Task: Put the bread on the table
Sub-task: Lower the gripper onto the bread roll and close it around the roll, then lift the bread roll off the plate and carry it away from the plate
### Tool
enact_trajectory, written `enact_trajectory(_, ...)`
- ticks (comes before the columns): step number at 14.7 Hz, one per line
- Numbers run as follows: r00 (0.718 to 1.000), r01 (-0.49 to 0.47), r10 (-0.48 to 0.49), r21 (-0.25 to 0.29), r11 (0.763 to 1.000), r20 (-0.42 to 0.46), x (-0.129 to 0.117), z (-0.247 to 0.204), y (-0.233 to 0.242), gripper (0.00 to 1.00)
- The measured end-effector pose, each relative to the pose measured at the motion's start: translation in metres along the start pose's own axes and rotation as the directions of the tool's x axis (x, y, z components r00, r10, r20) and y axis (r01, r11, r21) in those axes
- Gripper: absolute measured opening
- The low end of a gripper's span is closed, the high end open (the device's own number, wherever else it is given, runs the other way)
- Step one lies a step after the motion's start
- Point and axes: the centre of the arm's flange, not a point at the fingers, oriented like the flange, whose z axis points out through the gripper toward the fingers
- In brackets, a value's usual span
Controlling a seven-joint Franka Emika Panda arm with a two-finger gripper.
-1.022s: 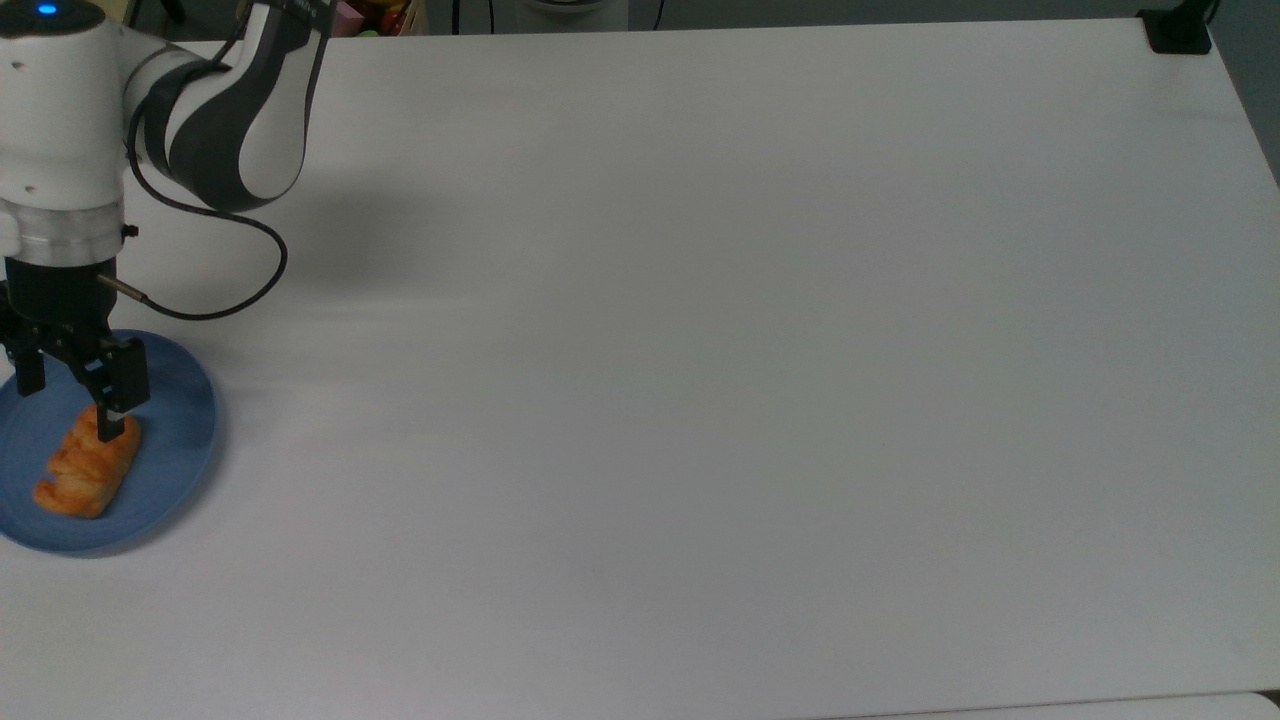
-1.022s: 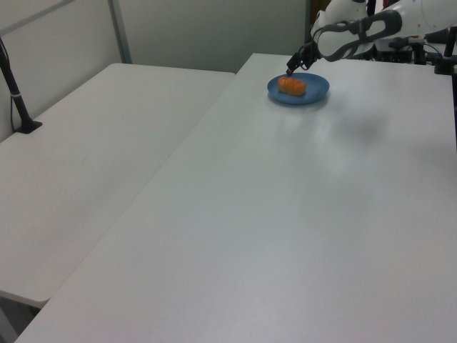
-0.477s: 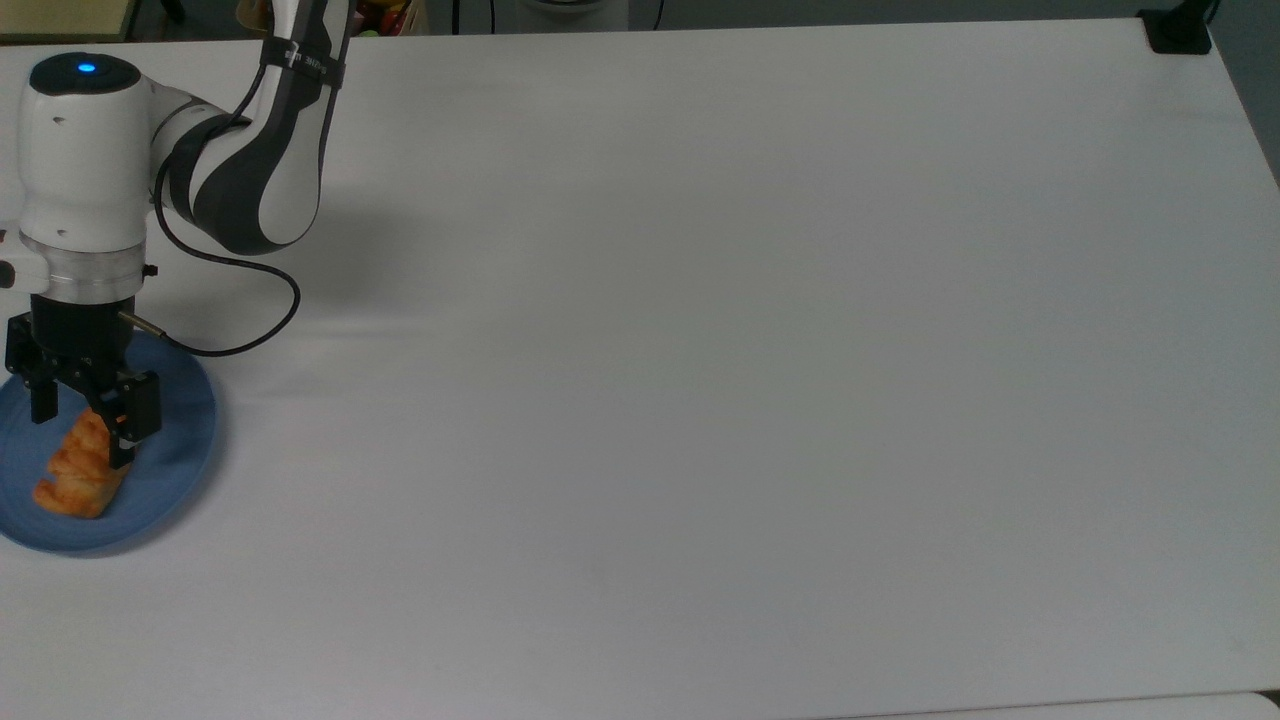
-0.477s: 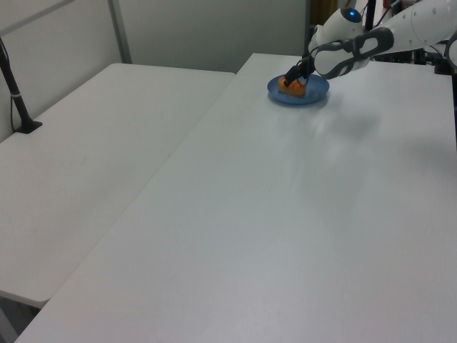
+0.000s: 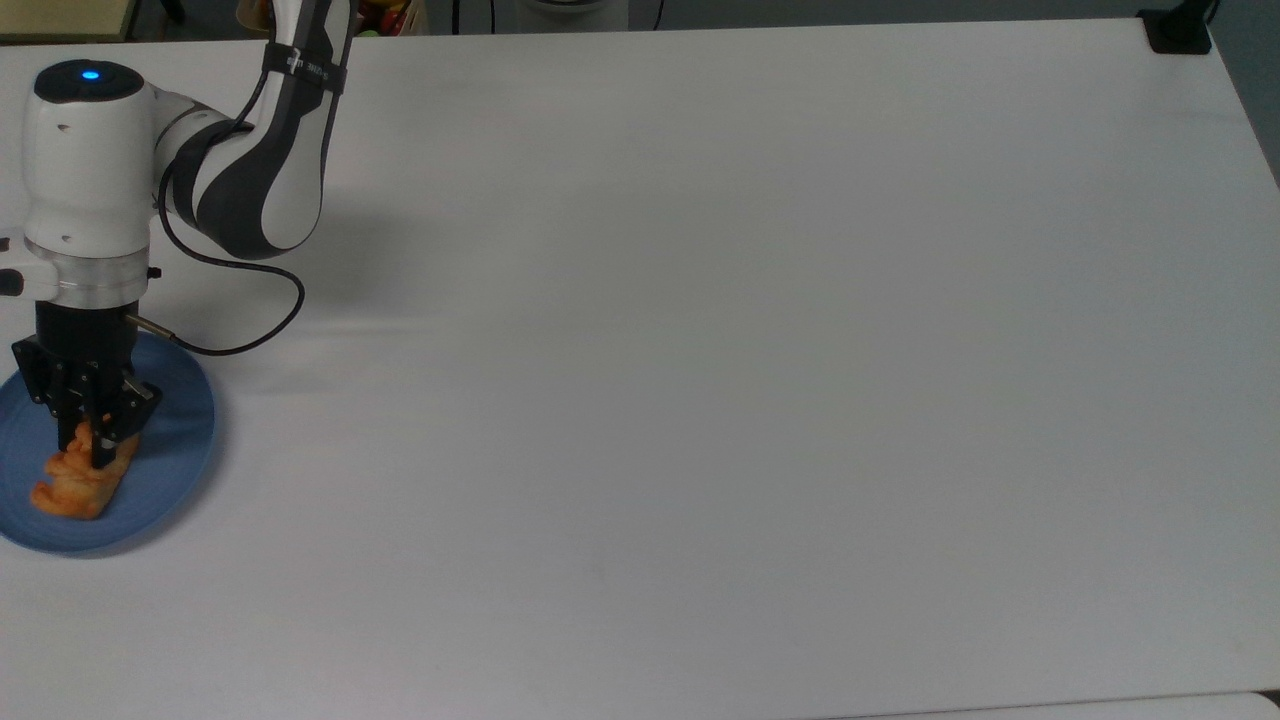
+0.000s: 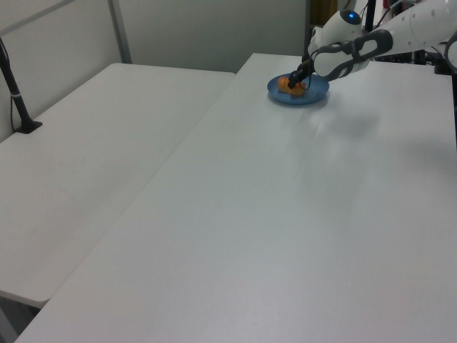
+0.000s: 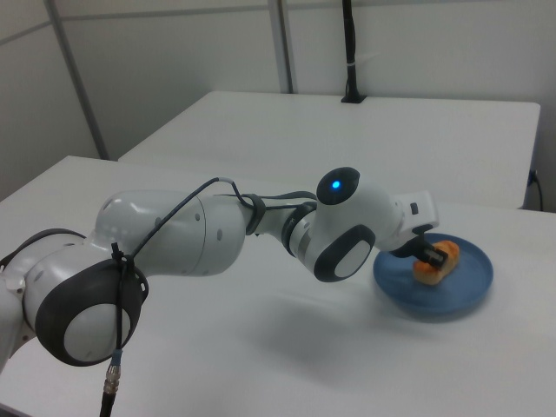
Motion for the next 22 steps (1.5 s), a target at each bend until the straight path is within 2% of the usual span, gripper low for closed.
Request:
enact_trajectory(2,1.000,0.017,-0.017,0.000,1.000,-0.001,0.000,0.000,-0.001,0.15)
enact_trajectory(3,1.000,0.019,-0.019,0.000,1.000,-0.001,0.001,0.000,-0.001,0.12)
enact_trajectory(8,0.999,0.022,-0.022,-0.005,1.000,-0.038,0.016,-0.014,0.004,0.12)
enact_trajectory(14,0.995,0.021,-0.020,0.011,1.000,-0.100,0.051,-0.079,-0.005,0.10)
enact_trajectory(17,0.993,0.059,-0.053,0.061,0.996,-0.101,0.052,-0.111,-0.052,0.10)
enact_trajectory(19,0.991,0.107,-0.096,0.122,0.987,-0.096,0.045,-0.139,-0.110,0.10)
enact_trajectory(22,0.989,0.138,-0.127,0.185,0.973,-0.074,0.031,-0.168,-0.165,0.10)
